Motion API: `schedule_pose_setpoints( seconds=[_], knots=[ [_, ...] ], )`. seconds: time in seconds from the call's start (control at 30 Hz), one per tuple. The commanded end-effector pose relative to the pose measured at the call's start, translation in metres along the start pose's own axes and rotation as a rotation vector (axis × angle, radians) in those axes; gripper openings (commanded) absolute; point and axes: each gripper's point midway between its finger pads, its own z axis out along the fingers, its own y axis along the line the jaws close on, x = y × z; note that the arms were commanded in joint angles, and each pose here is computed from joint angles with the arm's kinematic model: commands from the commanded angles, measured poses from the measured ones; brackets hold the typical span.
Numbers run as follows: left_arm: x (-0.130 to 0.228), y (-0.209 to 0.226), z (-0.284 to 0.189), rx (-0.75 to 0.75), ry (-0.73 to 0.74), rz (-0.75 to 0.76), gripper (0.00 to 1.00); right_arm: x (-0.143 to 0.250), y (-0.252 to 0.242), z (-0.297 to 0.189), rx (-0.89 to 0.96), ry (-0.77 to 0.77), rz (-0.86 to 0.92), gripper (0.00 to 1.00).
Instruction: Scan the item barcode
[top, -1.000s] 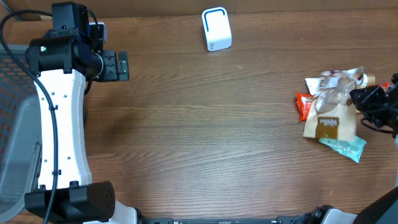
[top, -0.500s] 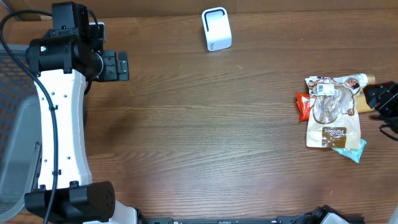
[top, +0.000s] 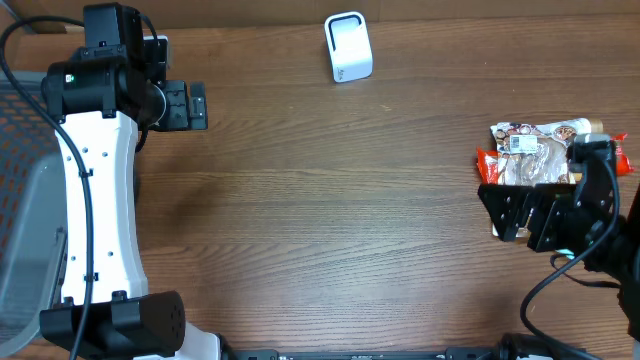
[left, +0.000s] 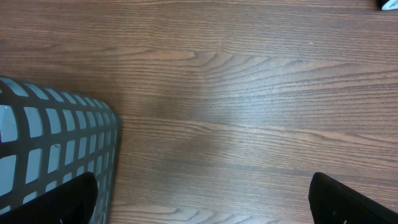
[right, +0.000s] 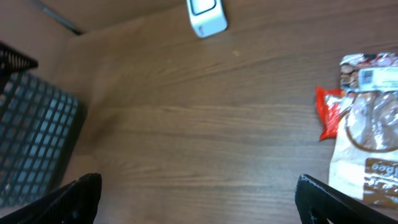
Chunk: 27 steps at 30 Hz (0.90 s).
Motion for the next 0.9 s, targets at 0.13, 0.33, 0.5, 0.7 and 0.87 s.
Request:
schedule_pose_setpoints(
  seconds=[0.13, 0.33, 0.5, 0.7, 0.87],
  knots=[
    [-0.005, 0.002, -0.003, -0.007, -0.017, 0.016, 0.99, 0.032, -0.004, -0.004, 0.038, 0.130, 0.052, 1.00],
    [-0.005, 0.002, -0.003, -0.007, -0.017, 0.016, 0.99, 0.040, -0.006, -0.005, 0.048, 0.159, 0.068, 1.00],
    [-0.005, 0.002, -0.003, -0.007, -0.017, 0.016, 1.00, 0.024, -0.024, -0.001, 0.143, 0.090, 0.024, 1.00],
    [-0.005, 0.002, -0.003, -0.007, -0.018, 0.016, 1.00, -0.034, -0.044, 0.014, 0.265, -0.243, -0.169, 1.00],
    [-0.005, 0.002, -0.003, -0.007, -0.017, 0.017, 0.99, -0.056, -0.049, 0.024, 0.295, -0.595, -0.277, 1.00]
  ],
)
